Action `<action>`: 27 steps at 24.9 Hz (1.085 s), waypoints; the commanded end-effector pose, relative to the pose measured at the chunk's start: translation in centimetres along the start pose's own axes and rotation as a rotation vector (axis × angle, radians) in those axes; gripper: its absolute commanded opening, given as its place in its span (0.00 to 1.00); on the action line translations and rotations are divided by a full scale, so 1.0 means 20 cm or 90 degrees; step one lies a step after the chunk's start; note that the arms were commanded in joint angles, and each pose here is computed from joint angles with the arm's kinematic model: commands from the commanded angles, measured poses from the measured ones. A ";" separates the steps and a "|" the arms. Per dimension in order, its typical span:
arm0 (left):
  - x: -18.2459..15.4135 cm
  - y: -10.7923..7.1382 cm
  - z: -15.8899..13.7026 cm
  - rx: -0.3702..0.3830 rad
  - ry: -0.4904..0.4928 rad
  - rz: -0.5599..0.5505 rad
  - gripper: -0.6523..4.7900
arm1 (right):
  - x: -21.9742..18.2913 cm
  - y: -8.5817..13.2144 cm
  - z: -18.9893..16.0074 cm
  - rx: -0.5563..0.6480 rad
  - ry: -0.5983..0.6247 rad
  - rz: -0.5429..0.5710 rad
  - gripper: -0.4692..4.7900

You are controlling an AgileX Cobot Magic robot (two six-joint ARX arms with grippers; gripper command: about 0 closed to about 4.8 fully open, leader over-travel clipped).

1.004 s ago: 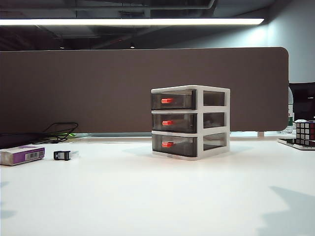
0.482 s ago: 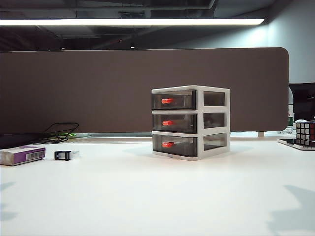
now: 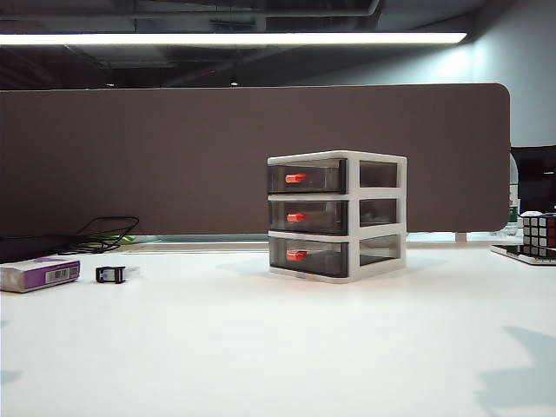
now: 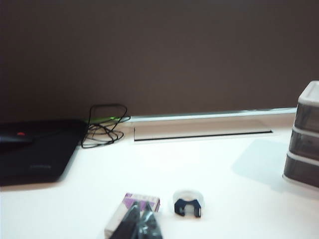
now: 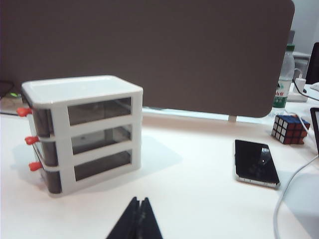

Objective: Open the second layer of the drawer on the table, pick up the earphone case on the table and put it in, and finally close the drawer.

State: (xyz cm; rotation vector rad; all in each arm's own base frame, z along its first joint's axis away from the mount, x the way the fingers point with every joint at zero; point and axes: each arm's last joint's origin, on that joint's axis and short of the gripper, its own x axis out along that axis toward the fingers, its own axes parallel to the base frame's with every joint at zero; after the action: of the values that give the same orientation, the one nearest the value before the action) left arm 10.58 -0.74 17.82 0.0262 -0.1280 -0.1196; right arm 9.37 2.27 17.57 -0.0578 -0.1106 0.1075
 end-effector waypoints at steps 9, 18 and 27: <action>0.00 0.00 -0.01 -0.003 0.018 -0.002 0.11 | 0.00 0.00 -0.01 0.000 0.006 -0.001 0.08; 0.00 0.00 -0.01 -0.003 0.018 -0.002 0.11 | 0.00 0.00 -0.01 0.000 0.007 0.000 0.08; 0.00 0.00 -0.01 -0.003 0.018 -0.002 0.11 | 0.00 0.00 -0.01 0.000 0.007 0.000 0.08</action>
State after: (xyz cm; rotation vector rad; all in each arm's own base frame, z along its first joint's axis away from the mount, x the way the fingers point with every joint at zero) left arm 10.62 -0.74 17.42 0.0258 -0.0868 -0.1202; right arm 9.39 2.28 17.40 -0.0620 -0.0931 0.1079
